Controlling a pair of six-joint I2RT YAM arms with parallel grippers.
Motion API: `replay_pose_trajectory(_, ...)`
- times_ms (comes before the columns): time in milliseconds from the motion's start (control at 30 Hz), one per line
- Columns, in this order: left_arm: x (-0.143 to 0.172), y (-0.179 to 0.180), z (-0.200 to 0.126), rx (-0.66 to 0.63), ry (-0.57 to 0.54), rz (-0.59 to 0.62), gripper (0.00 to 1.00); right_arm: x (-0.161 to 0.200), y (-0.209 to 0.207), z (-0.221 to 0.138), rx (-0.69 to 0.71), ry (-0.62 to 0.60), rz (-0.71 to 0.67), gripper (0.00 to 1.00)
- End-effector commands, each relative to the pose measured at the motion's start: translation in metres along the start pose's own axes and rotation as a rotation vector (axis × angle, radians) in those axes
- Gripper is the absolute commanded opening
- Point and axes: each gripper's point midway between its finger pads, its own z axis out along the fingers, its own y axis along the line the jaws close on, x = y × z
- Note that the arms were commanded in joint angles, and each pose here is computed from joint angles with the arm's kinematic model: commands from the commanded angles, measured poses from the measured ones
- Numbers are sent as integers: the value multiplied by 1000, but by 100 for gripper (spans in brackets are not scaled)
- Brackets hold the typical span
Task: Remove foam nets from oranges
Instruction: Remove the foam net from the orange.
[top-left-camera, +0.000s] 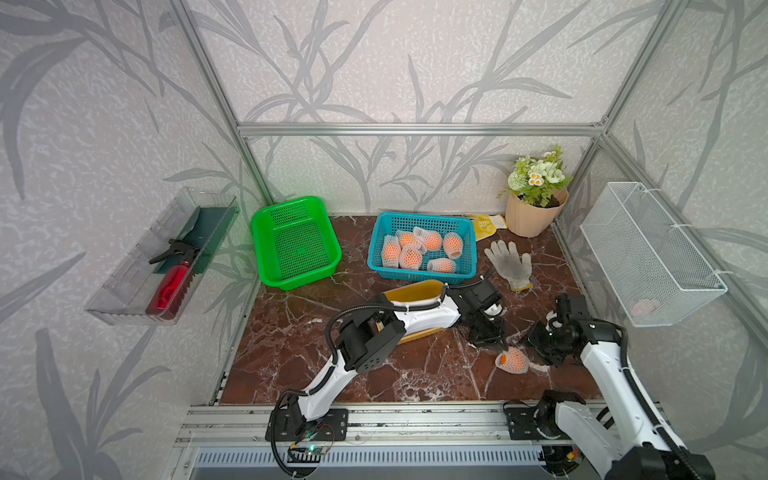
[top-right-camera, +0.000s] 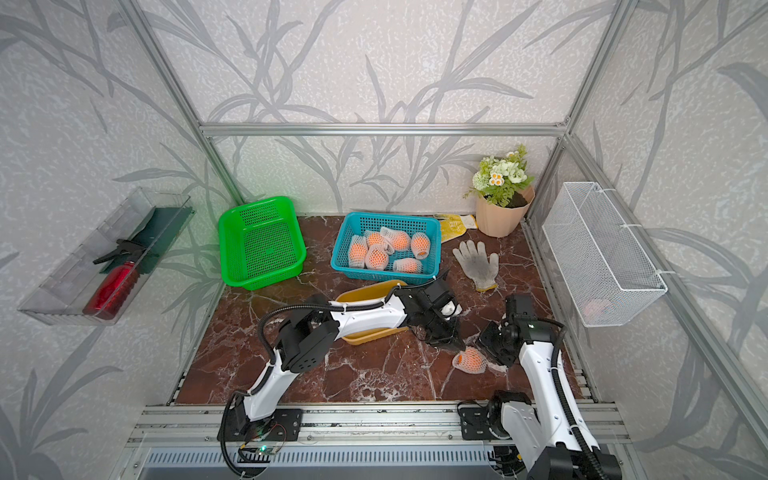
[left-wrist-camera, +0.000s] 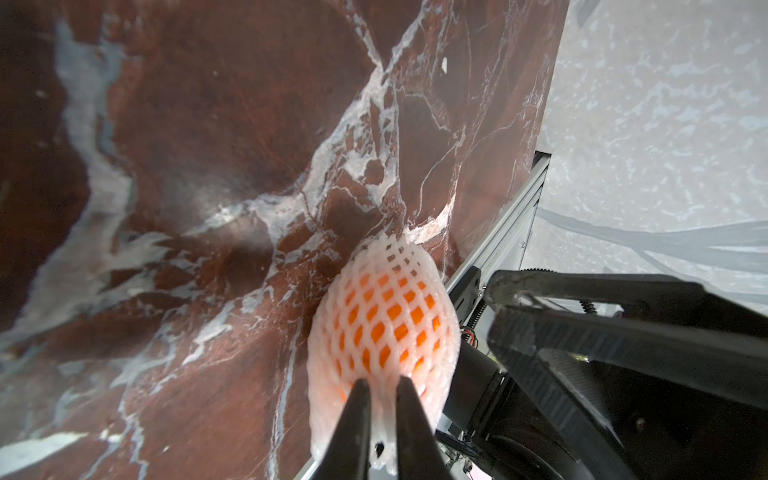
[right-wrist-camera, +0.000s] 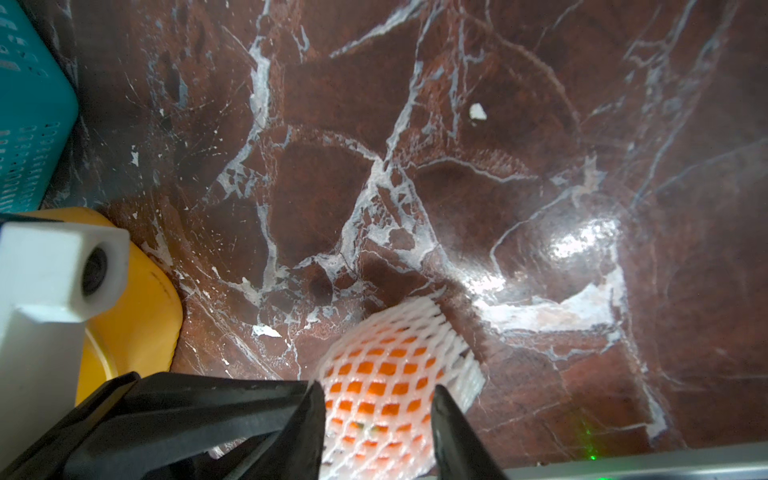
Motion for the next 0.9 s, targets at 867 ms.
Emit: replay_pose_trajectory(867, -10, 93, -50, -134, -87, -24, 0, -3, 60, 6, -300, 110, -49, 32)
